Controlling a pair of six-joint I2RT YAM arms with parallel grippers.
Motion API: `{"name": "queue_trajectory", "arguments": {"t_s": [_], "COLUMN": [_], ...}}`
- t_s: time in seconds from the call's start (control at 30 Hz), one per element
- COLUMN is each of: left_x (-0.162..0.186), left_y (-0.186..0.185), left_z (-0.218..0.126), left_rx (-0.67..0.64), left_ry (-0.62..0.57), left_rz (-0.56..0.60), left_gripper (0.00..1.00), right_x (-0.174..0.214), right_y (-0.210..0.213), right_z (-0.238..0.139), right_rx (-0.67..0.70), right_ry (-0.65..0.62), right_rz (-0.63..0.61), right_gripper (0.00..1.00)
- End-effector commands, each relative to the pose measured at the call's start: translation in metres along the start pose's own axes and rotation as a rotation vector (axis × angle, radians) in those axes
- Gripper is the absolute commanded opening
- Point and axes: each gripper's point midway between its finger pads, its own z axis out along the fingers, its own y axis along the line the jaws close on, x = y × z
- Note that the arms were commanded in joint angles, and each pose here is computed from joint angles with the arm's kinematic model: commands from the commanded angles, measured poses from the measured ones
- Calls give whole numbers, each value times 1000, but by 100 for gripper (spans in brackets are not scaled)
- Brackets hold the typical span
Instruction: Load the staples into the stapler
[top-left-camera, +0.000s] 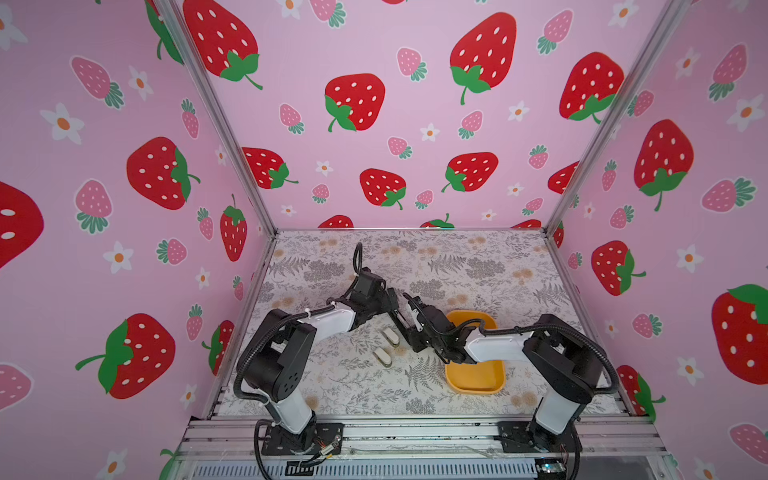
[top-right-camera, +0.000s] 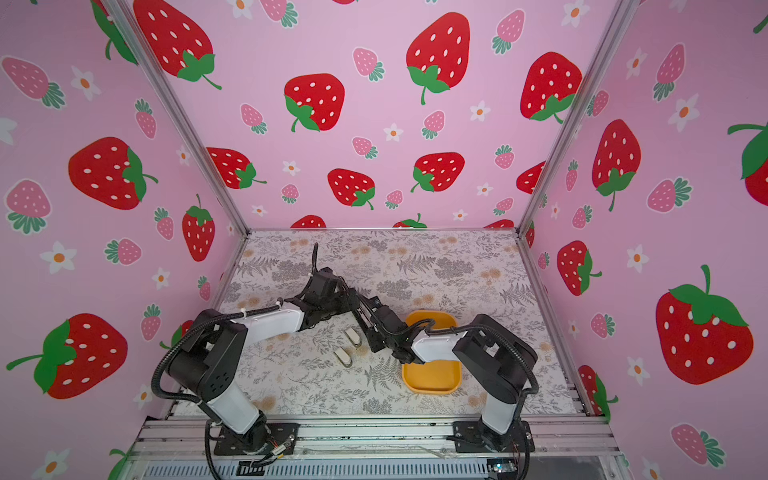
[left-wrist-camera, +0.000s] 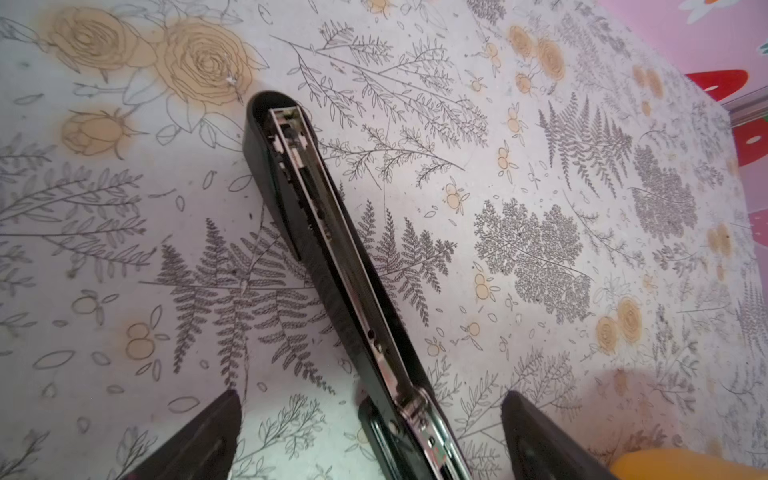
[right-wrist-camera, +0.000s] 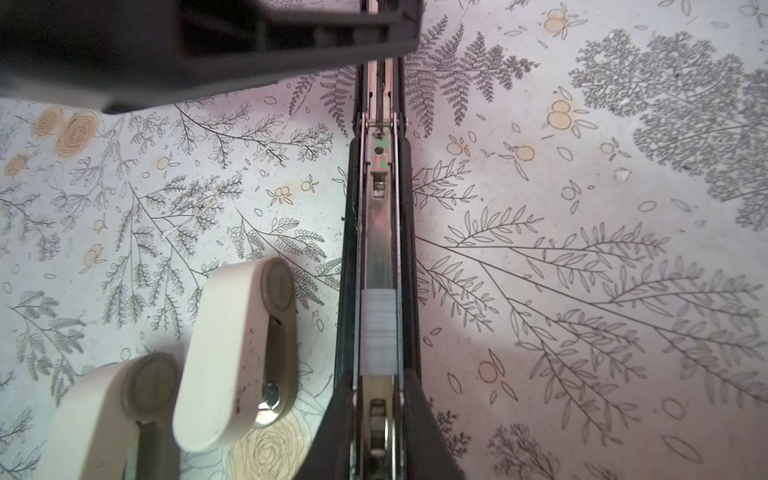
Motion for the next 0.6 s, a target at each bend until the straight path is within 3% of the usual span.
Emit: {"name": "queue_trajectory", "arguments": {"t_s": [0.0, 0.57], "left_x": [-7, -23], "left_y": [-1, -1], "left_z": [10, 55], "left_rx": [1, 46], "left_ry": [25, 75], "left_rz": [-54, -152], "left_gripper": [99, 100], "right_x": [0, 2], "right_y": [5, 9], "right_z": [4, 6], "right_rx": [-34, -74], "right_ry": [5, 16], "right_rz": [27, 16], "right_gripper": [2, 0]}}
